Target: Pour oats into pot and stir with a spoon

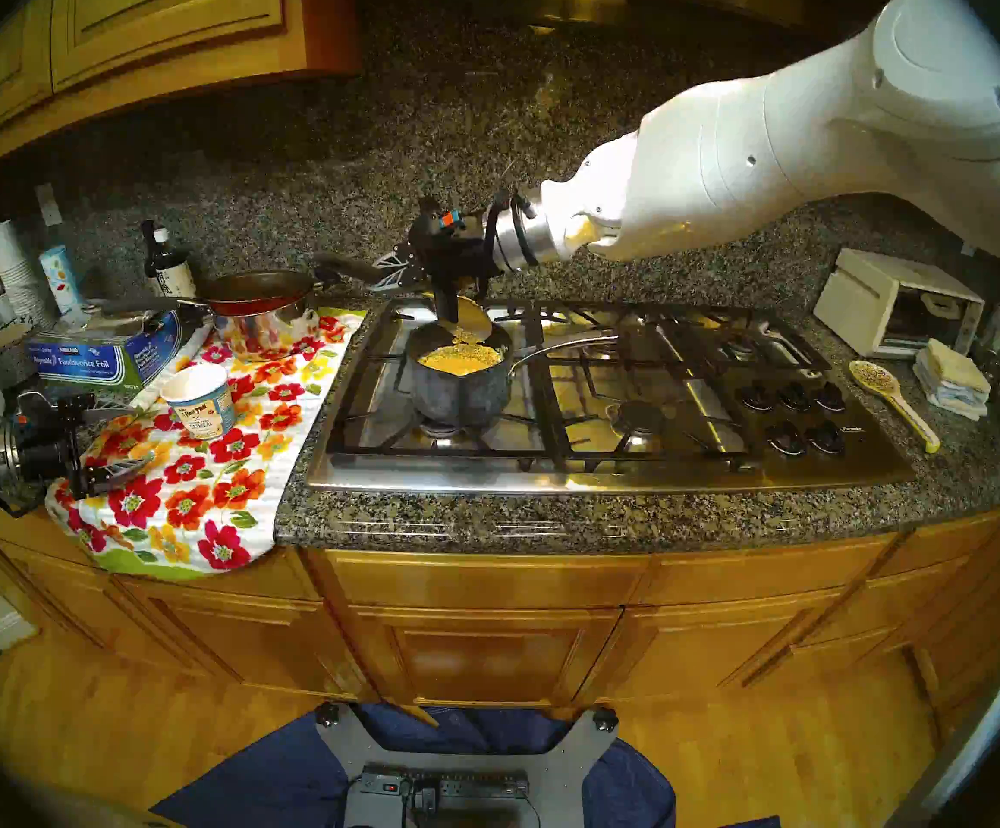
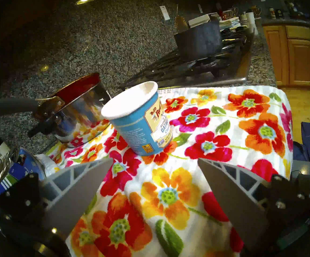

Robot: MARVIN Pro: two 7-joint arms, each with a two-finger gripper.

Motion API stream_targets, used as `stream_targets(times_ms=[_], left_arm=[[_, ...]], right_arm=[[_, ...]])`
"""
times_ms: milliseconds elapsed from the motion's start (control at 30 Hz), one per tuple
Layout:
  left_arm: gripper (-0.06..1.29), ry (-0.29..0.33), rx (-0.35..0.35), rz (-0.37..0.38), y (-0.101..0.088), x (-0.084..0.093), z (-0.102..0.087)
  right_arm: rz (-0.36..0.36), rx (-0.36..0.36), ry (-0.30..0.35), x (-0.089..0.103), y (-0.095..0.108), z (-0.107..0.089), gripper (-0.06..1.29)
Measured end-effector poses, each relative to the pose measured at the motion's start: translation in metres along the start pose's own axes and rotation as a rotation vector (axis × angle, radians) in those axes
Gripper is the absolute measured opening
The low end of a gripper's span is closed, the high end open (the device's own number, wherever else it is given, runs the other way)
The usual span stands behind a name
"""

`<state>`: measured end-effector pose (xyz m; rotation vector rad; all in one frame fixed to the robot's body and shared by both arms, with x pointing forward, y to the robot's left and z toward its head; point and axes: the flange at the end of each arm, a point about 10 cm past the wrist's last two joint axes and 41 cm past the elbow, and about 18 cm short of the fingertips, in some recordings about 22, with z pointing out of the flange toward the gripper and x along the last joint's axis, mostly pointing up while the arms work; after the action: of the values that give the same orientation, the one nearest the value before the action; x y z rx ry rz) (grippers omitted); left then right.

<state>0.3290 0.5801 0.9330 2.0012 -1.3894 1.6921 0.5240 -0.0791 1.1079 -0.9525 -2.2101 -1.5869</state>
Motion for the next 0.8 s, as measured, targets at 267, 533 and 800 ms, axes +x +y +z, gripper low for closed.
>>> stream_targets(times_ms=[267,533,800], left_arm=[[1.23,0.0,0.0,0.0,0.0,0.0,0.0],[1.23,0.0,0.0,0.0,0.0,0.0,0.0],[1.23,0.001,0.0,0.0,0.0,0.0001,0.0]], right_arm=[[-0.032,0.014,0.008,0.0018,-0.0031,0.0005,-0.04],[-0.061,0.017,0.007,0.002,-0.0039,0.0009,-0.04],[-0.081,0.015,0.006,0.0005,-0.0055,0.0011,-0.04]])
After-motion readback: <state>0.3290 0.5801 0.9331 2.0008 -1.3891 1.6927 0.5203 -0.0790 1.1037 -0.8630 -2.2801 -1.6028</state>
